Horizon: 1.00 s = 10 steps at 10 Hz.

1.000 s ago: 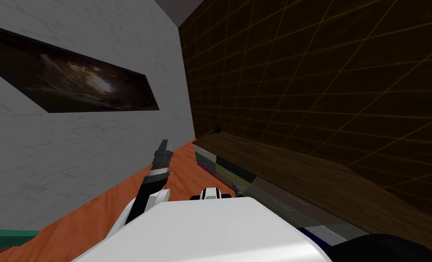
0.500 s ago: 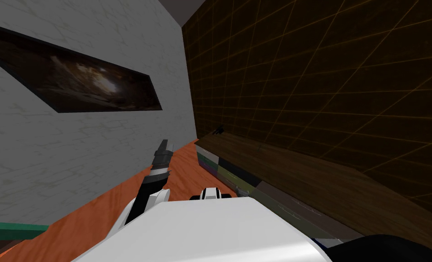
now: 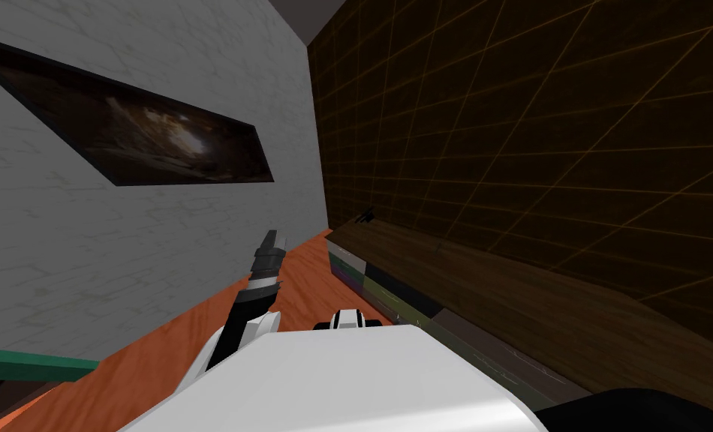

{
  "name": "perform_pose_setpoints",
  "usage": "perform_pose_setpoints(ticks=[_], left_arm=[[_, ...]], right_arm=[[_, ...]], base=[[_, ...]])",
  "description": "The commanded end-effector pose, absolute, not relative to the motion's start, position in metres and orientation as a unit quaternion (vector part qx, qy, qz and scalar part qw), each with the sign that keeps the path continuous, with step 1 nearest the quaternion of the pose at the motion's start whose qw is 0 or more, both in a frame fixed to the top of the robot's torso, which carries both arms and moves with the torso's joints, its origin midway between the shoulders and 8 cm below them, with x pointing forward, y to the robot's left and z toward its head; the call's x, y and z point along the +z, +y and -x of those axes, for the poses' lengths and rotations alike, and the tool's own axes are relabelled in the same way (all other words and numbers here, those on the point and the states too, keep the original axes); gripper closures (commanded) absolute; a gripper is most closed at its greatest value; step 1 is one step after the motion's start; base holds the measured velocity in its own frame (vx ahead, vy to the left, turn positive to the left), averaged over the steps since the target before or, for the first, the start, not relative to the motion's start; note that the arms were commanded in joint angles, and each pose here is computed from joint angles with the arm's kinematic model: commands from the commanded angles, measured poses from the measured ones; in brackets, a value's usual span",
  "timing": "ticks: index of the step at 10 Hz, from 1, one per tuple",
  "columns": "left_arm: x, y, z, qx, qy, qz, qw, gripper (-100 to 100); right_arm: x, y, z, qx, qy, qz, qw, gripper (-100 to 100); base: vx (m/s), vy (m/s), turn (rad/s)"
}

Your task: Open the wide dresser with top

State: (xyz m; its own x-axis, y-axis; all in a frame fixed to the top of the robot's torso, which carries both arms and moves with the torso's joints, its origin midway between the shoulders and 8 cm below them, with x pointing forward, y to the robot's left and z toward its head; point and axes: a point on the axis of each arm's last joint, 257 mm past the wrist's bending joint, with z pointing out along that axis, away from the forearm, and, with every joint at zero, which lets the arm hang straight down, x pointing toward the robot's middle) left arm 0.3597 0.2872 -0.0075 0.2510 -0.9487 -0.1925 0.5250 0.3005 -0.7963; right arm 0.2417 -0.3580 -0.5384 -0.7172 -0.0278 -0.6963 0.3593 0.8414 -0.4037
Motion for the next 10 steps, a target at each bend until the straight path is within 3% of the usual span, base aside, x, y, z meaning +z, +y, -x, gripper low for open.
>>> perform_pose_setpoints(ticks=[1, 10], left_arm=[[-0.007, 0.287, -0.360, -0.505, 0.345, 0.307, 0.729, 0], [-0.007, 0.287, -0.360, -0.505, 0.345, 0.307, 0.729, 0]], right_arm=[[-0.533, -0.379, -0.227, -0.320, 0.876, -0.059, 0.355, -100], [-0.500, -0.434, -0.199, -0.478, 0.804, 0.085, 0.344, -100]], base=[[0.052, 0.040, 0.042], [0.052, 0.036, 0.062]])
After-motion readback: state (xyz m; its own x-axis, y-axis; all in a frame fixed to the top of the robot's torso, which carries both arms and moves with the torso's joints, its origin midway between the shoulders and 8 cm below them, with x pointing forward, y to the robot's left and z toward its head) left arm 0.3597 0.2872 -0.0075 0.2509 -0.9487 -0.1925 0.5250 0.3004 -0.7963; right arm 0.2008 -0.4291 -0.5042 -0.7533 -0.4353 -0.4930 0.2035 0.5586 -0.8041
